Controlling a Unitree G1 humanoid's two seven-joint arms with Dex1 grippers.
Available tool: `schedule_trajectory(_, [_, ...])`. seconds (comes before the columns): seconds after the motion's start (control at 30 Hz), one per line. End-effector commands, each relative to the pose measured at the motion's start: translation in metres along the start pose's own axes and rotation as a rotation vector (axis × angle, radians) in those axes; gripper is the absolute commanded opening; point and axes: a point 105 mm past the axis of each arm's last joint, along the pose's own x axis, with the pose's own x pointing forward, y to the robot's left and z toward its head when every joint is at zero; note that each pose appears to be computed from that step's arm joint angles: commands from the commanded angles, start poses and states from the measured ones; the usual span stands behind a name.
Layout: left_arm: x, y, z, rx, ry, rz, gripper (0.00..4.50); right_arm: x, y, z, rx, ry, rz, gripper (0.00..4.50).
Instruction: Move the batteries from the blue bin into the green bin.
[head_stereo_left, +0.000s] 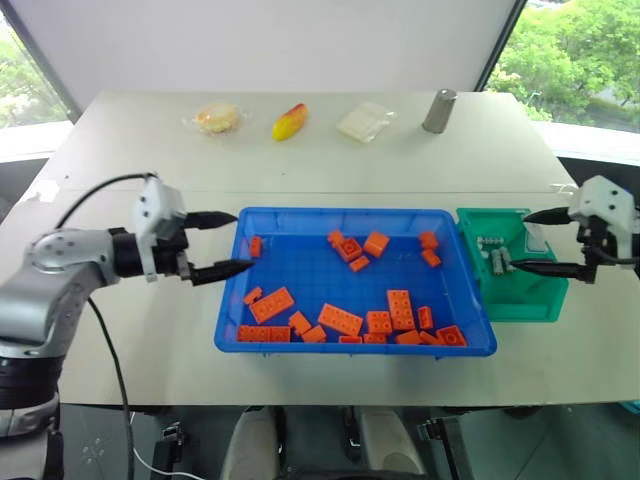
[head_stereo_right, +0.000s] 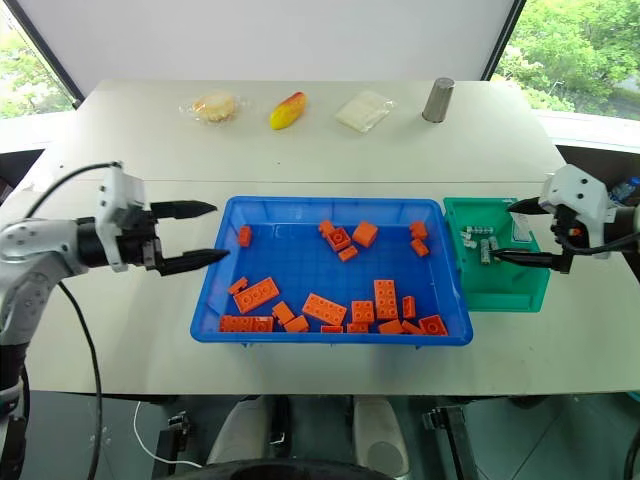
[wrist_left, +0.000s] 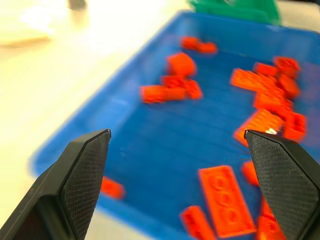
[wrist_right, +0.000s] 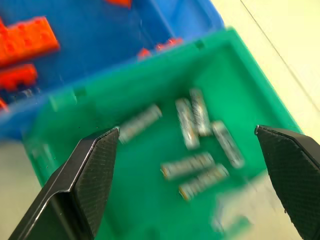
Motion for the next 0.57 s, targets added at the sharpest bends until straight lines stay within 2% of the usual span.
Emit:
schedule_trajectory(0.03, [-0.014,0.002,0.009,0.031,-0.001,0.037,4.50,-0.015,-0.014,0.001,0.023,-0.055,-0.052,4.46])
schedule_trajectory(0.23, [-0.048,0.016,0.015,0.049,0.041,0.121,4.50,-0.036,-0.016,-0.042,0.167,0.053,-0.073,4.46])
schedule_trajectory(0.57, [-0.065,0.022,0.009,0.032,0.081,0.163,4.50,-0.037,-0.019,-0.053,0.237,0.007,-0.103,4.46])
